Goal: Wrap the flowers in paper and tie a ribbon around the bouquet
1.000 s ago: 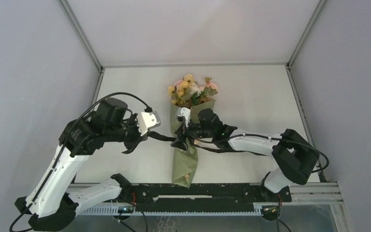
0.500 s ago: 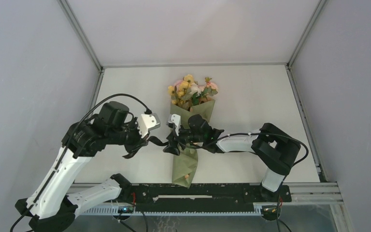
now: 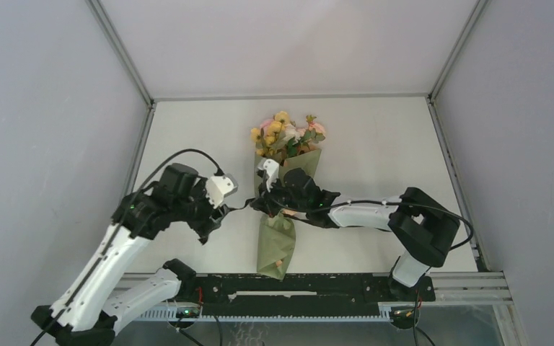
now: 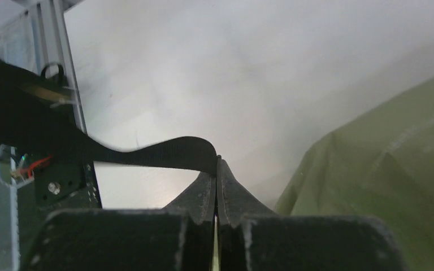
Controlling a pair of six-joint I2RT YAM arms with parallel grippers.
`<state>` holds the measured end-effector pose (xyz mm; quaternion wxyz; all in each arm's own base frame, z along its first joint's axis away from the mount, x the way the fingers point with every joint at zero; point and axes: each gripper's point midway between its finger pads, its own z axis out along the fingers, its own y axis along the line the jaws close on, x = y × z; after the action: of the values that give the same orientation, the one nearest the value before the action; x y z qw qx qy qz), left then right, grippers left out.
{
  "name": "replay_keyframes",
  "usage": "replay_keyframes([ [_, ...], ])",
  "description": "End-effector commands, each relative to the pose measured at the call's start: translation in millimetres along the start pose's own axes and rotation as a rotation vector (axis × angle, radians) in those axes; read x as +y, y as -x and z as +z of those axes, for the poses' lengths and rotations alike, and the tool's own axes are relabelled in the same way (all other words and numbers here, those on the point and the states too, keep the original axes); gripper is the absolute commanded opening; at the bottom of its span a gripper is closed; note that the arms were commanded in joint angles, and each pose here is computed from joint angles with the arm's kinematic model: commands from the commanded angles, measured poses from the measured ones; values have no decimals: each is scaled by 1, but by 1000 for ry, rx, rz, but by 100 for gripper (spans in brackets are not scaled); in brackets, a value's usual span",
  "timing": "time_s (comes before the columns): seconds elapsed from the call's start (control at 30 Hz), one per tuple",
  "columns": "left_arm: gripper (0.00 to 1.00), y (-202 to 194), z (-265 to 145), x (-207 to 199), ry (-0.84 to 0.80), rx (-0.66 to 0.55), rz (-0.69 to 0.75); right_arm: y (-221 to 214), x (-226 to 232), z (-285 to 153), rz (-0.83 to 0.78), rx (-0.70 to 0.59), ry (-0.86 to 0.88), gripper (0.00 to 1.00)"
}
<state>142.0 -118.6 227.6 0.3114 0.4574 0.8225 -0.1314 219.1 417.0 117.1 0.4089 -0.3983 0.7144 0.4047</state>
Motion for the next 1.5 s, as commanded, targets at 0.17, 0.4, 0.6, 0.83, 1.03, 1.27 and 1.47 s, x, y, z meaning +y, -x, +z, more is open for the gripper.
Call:
replay_keyframes([
  [0.17,75,-46,69,14,7,54,74,40,-10,-19,403,-84,-155,0],
  [0.4,96,34,109,9,-31,-427,-246,56,-9,-26,554,-144,-185,0],
  [0.6,100,46,146,10,-64,-611,-298,60,-7,-33,616,-152,-208,0],
  [0.83,94,48,152,11,-48,-656,-319,65,-5,-36,631,-166,-209,0],
  [1.03,84,50,158,7,-83,-687,-338,72,-5,-35,660,-192,-195,0],
  [1.27,69,51,164,14,-65,-775,-459,70,-14,-38,668,-195,-231,0],
  [1.47,53,51,170,8,-103,-770,-416,71,-10,-32,676,-198,-196,0],
])
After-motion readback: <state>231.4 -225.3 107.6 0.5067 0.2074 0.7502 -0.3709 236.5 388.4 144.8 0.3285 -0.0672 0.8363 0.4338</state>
